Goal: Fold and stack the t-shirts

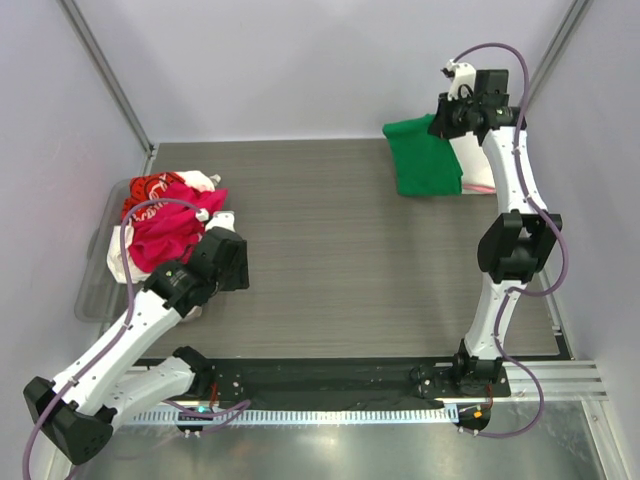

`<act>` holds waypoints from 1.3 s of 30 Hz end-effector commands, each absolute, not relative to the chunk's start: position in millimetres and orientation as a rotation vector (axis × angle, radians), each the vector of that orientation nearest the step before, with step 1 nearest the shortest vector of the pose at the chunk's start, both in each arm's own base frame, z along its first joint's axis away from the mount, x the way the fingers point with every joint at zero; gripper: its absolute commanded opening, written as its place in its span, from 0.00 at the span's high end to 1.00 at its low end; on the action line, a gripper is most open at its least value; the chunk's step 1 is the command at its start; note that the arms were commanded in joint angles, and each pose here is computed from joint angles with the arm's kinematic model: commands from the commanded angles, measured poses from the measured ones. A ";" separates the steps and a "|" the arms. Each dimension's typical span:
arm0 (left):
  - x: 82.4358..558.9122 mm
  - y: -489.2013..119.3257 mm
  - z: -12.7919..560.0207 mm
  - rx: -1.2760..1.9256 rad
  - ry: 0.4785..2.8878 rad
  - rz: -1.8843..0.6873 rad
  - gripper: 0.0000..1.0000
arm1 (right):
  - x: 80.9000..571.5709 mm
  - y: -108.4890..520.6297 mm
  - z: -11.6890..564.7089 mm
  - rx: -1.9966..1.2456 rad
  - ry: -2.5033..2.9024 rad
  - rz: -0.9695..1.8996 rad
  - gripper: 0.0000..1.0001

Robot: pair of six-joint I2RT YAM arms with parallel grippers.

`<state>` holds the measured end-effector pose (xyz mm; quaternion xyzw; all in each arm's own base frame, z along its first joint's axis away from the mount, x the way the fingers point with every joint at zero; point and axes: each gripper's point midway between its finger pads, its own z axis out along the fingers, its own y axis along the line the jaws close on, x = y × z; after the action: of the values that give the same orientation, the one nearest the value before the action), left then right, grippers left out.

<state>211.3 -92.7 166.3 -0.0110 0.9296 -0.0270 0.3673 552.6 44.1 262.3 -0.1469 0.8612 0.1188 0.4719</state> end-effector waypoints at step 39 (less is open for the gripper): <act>218.6 -81.5 165.8 -0.099 2.381 0.026 0.45 | 588.6 -19.4 315.7 -0.360 1.931 0.403 0.99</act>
<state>214.5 -85.9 158.3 -0.0258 0.9334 0.0025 0.3578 581.5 -14.5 272.0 -0.1369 0.8457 0.1781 0.4840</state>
